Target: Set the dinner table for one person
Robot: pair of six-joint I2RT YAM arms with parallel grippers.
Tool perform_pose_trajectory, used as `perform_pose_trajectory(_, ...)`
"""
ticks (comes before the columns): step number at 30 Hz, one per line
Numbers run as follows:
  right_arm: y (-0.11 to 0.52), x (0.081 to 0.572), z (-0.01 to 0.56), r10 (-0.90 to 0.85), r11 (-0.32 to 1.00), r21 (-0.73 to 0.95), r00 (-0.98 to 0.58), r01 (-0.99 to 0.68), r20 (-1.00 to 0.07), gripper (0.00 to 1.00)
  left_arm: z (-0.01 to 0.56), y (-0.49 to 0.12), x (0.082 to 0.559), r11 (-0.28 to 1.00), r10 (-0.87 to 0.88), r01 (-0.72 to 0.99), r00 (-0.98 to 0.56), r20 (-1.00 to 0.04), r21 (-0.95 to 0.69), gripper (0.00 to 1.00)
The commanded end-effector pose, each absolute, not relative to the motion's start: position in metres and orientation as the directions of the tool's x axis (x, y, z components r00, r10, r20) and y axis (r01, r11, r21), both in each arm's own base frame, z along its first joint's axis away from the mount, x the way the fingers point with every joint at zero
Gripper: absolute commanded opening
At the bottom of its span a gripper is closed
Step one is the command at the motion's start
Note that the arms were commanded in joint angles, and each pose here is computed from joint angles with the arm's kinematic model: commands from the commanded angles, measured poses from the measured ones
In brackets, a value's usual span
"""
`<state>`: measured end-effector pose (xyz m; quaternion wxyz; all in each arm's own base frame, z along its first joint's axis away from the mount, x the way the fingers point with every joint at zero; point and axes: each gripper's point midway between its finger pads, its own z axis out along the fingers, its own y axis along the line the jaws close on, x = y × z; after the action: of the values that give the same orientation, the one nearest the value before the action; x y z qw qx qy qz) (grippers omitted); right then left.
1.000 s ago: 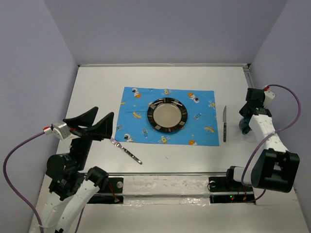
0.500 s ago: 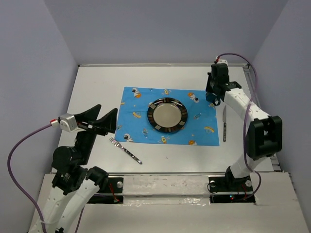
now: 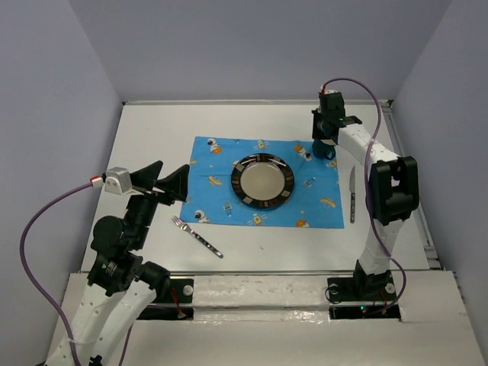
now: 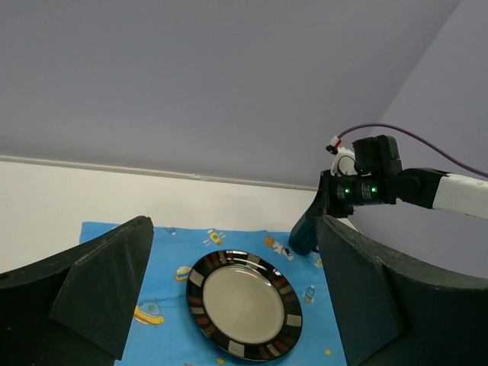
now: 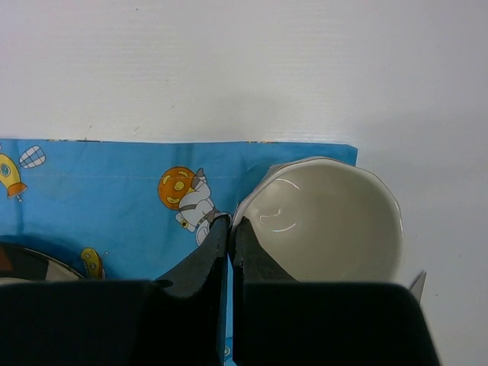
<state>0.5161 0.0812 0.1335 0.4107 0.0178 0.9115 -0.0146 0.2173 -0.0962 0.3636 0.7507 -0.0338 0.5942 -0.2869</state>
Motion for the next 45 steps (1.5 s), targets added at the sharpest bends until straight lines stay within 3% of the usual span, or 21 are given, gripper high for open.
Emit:
perform_pose_trajectory(1, 0.081, 0.538, 0.173, 0.011, 0.999, -0.01, -0.574, 0.033, -0.819, 0.0, 0.383, -0.094, 0.214, 0.832, -0.474, 0.413, 0.182, -0.862, -0.371, 0.99)
perform_pose_trajectory(2, 0.081, 0.536, 0.169, 0.012, 0.999, -0.009, -0.583, 0.034, -0.812, 0.01, 0.383, -0.095, 0.214, 0.831, -0.475, 0.414, 0.18, -0.862, -0.372, 0.99)
perform_pose_trajectory(6, 0.077, 0.534, 0.164, 0.015, 0.998, -0.021, -0.596, 0.054, -0.803, 0.21, 0.383, -0.095, 0.214, 0.831, -0.474, 0.415, 0.181, -0.862, -0.37, 0.99)
perform_pose_trajectory(7, 0.075, 0.532, 0.165, 0.021, 0.998, -0.023, -0.602, 0.066, -0.798, 0.35, 0.383, -0.094, 0.214, 0.831, -0.476, 0.415, 0.182, -0.861, -0.371, 0.99)
perform_pose_trajectory(9, 0.068, 0.53, 0.175, 0.028, 0.994, -0.038, -0.59, 0.1, -0.807, 0.49, 0.384, -0.094, 0.213, 0.831, -0.475, 0.415, 0.184, -0.861, -0.37, 0.99)
perform_pose_trajectory(10, 0.066, 0.527, 0.187, 0.035, 0.993, -0.036, -0.574, 0.113, -0.818, 0.62, 0.384, -0.094, 0.213, 0.829, -0.477, 0.417, 0.182, -0.86, -0.372, 0.99)
perform_pose_trajectory(15, 0.037, 0.486, 0.202, 0.093, 0.965, -0.063, -0.554, 0.256, -0.828, 0.63, 0.388, -0.094, 0.208, 0.823, -0.485, 0.431, 0.194, -0.853, -0.37, 0.99)
perform_pose_trajectory(18, 0.029, 0.452, 0.209, 0.189, 0.944, 0.012, -0.513, 0.329, -0.837, 0.6, 0.393, -0.093, 0.202, 0.814, -0.497, 0.447, 0.206, -0.843, -0.371, 0.99)
perform_pose_trajectory(21, 0.003, 0.401, 0.161, 0.282, 0.902, 0.032, -0.532, 0.43, -0.798, 0.51, 0.398, -0.092, 0.195, 0.806, -0.508, 0.463, 0.219, -0.833, -0.369, 0.99)
perform_pose_trajectory(24, -0.017, 0.374, 0.148, 0.378, 0.867, 0.112, -0.493, 0.486, -0.784, 0.43, 0.401, -0.093, 0.189, 0.798, -0.515, 0.477, 0.225, -0.827, -0.368, 0.99)
perform_pose_trajectory(28, -0.019, 0.339, 0.1, 0.422, 0.873, 0.138, -0.584, 0.467, -0.694, 0.44, 0.405, -0.093, 0.183, 0.788, -0.527, 0.495, 0.232, -0.818, -0.367, 0.99)
perform_pose_trajectory(36, -0.034, 0.326, 0.057, 0.52, 0.827, 0.156, -0.631, 0.54, -0.576, 0.47, 0.411, -0.09, 0.175, 0.778, -0.541, 0.511, 0.249, -0.803, -0.365, 0.99)
perform_pose_trajectory(45, -0.032, 0.334, 0.033, 0.545, 0.819, 0.142, -0.675, 0.556, -0.498, 0.4, 0.416, -0.085, 0.169, 0.777, -0.548, 0.514, 0.271, -0.791, -0.363, 0.99)
